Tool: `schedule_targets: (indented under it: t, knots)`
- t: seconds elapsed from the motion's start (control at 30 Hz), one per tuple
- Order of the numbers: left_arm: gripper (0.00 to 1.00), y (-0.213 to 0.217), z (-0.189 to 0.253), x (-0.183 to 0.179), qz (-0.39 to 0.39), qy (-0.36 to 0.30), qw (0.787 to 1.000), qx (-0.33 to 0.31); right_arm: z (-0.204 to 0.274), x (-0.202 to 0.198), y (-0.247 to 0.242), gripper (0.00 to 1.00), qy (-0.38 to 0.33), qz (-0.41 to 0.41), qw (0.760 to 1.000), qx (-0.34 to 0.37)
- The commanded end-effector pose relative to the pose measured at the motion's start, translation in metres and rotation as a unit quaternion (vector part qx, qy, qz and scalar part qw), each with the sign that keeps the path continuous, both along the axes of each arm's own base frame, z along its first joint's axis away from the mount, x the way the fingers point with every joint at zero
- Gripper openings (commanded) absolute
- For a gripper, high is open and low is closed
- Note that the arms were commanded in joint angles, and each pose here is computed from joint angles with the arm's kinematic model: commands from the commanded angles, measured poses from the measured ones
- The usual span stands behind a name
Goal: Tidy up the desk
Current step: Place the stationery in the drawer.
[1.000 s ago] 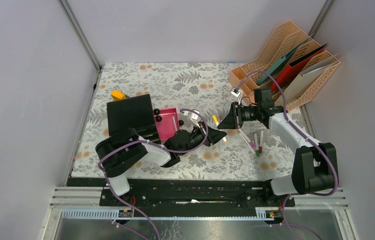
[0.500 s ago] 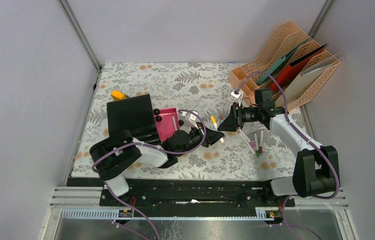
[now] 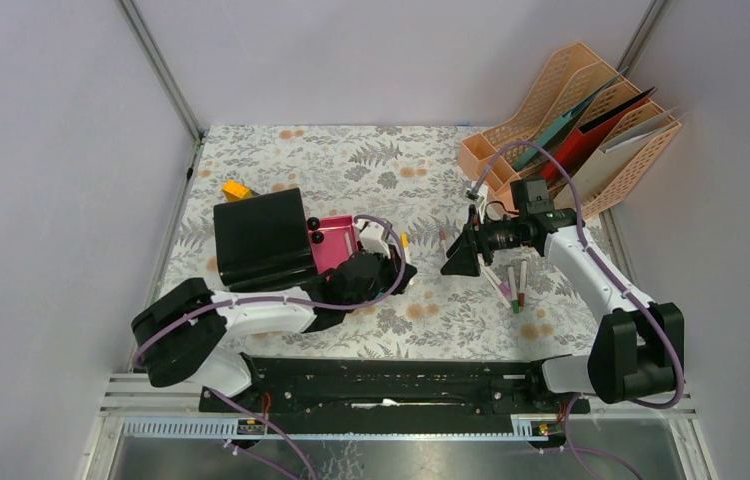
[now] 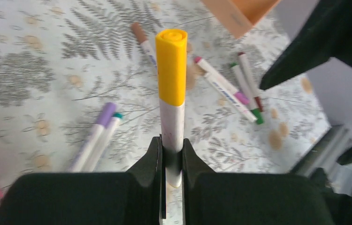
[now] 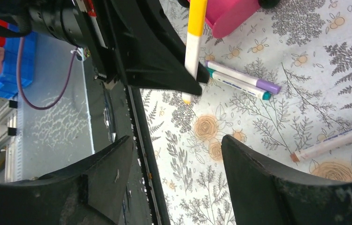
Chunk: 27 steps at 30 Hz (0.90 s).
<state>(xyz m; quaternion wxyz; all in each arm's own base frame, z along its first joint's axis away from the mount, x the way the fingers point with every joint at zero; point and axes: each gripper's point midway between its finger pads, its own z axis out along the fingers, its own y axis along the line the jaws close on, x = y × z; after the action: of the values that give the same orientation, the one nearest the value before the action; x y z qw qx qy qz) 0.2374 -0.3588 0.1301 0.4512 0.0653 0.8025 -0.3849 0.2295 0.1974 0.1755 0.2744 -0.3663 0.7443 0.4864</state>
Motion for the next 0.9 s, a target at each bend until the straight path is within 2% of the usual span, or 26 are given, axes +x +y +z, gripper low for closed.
schedule_targets:
  t: [0.0,0.17,0.3,0.87]
  knots:
    - [0.00,0.039,0.002,0.018,0.064,-0.022,0.990,0.127,0.008,0.005,-0.006,0.76,-0.045,0.001,0.999,-0.024]
    - [0.00,0.077,-0.001,0.032,0.140,-0.016,0.963,0.228,0.007,0.008,-0.009,0.77,-0.055,-0.005,0.998,-0.035]
    - [0.00,0.095,-0.007,0.044,0.173,-0.005,0.948,0.267,0.007,0.009,-0.009,0.77,-0.058,-0.007,0.998,-0.039]
    - [0.00,0.145,-0.025,0.087,0.259,0.027,0.914,0.311,0.002,0.011,-0.012,0.77,-0.056,-0.012,0.997,-0.050]
